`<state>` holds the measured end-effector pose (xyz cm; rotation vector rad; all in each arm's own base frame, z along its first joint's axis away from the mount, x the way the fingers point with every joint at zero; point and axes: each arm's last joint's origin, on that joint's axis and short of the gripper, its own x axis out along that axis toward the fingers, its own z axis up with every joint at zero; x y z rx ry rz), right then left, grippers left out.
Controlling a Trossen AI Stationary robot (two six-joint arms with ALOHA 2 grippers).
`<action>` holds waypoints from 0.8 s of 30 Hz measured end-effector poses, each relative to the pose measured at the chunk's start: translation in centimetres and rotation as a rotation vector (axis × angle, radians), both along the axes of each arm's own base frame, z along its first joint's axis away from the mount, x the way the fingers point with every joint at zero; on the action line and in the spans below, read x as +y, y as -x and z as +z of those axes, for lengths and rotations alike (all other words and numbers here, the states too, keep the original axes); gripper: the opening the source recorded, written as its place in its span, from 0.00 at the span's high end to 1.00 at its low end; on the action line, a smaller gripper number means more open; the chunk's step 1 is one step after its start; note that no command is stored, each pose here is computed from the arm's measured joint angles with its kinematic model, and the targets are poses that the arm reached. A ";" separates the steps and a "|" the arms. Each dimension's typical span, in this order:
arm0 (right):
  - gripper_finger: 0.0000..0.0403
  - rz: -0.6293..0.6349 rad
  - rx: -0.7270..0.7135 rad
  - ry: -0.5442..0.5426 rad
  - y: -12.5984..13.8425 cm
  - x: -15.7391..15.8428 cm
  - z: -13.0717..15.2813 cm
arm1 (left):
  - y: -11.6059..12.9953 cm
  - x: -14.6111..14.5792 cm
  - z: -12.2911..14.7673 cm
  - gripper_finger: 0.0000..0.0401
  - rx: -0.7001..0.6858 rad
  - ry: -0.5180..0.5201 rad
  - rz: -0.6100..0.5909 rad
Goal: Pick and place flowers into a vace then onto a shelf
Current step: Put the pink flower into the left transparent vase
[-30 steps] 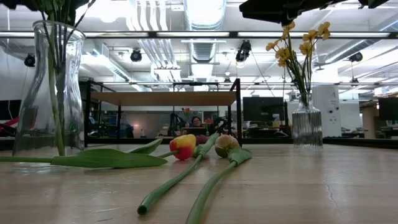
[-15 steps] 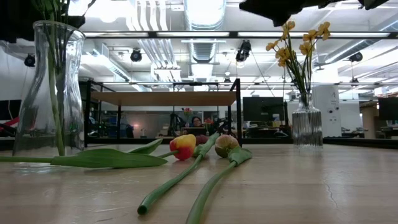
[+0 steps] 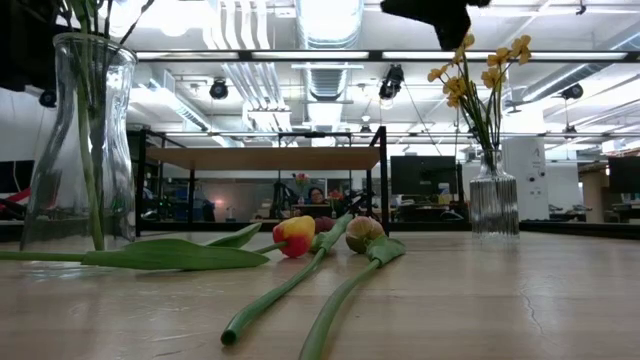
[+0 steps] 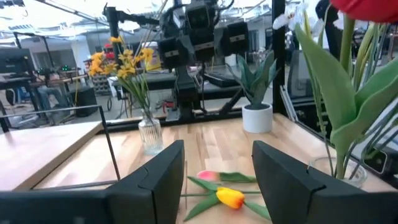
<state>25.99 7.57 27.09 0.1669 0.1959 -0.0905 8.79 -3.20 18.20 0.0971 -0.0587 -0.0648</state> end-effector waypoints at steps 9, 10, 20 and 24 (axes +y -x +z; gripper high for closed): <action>0.57 -0.284 0.343 -0.102 -4.1 1.3 2.4 | 0.3 0.2 1.8 0.57 -0.007 0.004 0.004; 0.56 -0.313 0.383 -0.119 -4.5 1.5 2.3 | 0.3 0.2 1.8 0.57 0.005 0.004 0.006; 0.38 -0.556 0.615 -0.346 -8.0 4.3 0.1 | 0.6 0.4 1.6 0.57 0.121 -0.034 0.025; 0.35 -0.622 0.652 -0.419 -9.2 5.5 -2.2 | 0.6 0.4 1.4 0.57 0.134 -0.041 0.026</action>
